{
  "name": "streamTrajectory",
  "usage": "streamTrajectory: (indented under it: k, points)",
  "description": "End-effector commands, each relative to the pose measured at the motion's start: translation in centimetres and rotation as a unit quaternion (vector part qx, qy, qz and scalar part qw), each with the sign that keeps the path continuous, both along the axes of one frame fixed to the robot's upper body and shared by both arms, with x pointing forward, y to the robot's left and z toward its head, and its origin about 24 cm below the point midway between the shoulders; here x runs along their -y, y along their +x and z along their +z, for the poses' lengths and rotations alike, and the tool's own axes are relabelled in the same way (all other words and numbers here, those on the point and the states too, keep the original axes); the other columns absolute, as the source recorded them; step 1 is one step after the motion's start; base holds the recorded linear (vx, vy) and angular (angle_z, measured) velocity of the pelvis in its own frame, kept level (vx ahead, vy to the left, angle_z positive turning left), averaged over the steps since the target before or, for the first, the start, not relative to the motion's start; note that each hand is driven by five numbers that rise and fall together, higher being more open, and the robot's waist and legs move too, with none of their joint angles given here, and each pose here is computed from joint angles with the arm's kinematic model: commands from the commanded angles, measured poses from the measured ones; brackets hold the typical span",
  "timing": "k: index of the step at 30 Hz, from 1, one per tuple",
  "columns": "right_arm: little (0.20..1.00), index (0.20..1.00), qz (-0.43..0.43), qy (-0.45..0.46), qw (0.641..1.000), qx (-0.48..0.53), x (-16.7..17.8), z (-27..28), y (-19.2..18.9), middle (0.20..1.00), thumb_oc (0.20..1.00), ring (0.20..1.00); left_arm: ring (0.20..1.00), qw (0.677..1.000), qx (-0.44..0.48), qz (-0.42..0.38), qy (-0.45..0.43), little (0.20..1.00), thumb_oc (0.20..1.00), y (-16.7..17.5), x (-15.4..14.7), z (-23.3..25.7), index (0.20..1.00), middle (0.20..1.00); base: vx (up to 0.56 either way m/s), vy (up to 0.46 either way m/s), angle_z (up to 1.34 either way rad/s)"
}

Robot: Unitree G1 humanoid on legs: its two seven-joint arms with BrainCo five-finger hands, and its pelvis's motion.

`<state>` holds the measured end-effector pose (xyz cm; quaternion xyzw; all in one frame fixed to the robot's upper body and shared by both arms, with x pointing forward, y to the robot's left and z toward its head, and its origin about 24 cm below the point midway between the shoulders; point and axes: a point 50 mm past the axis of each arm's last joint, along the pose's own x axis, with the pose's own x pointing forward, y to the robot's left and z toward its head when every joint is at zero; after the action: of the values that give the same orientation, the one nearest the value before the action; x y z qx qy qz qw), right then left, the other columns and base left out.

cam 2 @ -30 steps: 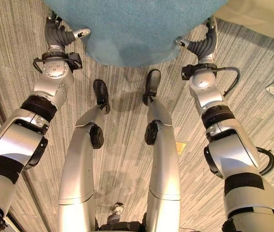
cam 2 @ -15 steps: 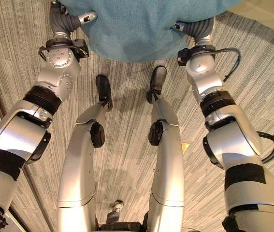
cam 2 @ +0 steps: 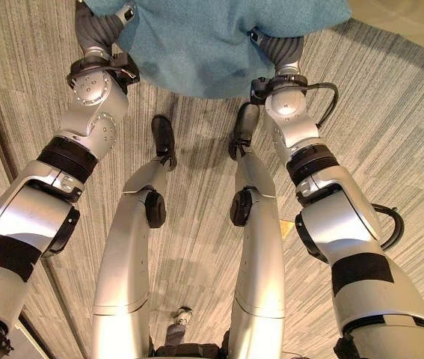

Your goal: Pick up all the scattered cushions and arrange them neatly on the sofa.

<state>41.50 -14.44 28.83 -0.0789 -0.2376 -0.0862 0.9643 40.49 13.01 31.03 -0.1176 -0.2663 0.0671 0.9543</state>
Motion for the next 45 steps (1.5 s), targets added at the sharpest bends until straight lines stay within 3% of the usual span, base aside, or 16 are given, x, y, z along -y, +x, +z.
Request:
streamTrajectory:
  k: [1, 8, 13, 14, 19, 22, 28, 45]
  points:
    - [0.200, 0.200, 0.181, -0.026, 0.976, 0.116, -8.8, 3.2, -3.1, 0.200, 0.200, 0.200, 0.200, 0.987, 0.116, -0.108, -0.003, 0.200, 0.200, -2.4, 3.6, 2.1, 0.200, 0.200, -0.04, -0.039, 0.06]
    - [0.200, 0.200, 0.170, 0.014, 0.978, 0.122, -6.6, 1.5, -3.5, 0.200, 0.200, 0.200, 0.200, 0.989, 0.087, -0.122, 0.009, 0.200, 0.200, -2.6, 3.3, -1.8, 0.200, 0.200, -0.03, -0.009, 0.04]
    - [0.200, 0.200, 0.158, 0.037, 0.983, 0.087, -4.7, -3.2, -4.0, 0.200, 0.200, 0.200, 0.200, 0.985, 0.031, -0.170, -0.011, 0.200, 0.200, -3.8, 5.0, -7.9, 0.200, 0.200, 0.03, -0.002, 0.00]
    - [0.200, 0.200, 0.158, 0.051, 0.985, 0.053, -4.1, -6.8, -4.7, 0.200, 0.200, 0.200, 0.200, 0.982, -0.013, -0.186, -0.033, 0.200, 0.200, -4.7, 5.3, -11.8, 0.200, 0.200, 0.00, 0.000, 0.00]
    - [0.200, 0.200, 0.159, 0.057, 0.986, 0.005, -3.5, -11.0, -5.9, 0.200, 0.200, 0.200, 0.200, 0.977, -0.051, -0.203, -0.048, 0.200, 0.200, -5.9, 5.2, -15.0, 0.200, 0.200, 0.06, 0.022, -0.01]
    - [0.200, 0.200, 0.165, 0.118, 0.975, -0.090, -3.0, -17.7, -8.1, 0.200, 0.200, 0.200, 0.200, 0.969, -0.105, -0.214, -0.069, 0.200, 0.200, -7.8, 4.7, -19.4, 0.200, 0.200, 0.09, 0.078, -0.05]
    - [0.200, 0.200, 0.160, 0.133, 0.966, -0.150, -1.9, -21.8, -10.8, 0.200, 0.200, 0.200, 0.200, 0.962, -0.148, -0.222, -0.050, 0.200, 0.200, -10.1, 3.7, -22.6, 0.200, 0.200, 0.21, 0.095, -0.09]
    - [0.200, 0.200, 0.142, 0.113, 0.964, -0.192, -0.7, -24.1, -12.6, 0.200, 0.200, 0.200, 0.200, 0.954, -0.227, -0.190, -0.056, 0.200, 0.200, -12.2, 1.3, -26.8, 0.200, 0.200, 0.12, 0.030, -0.38]
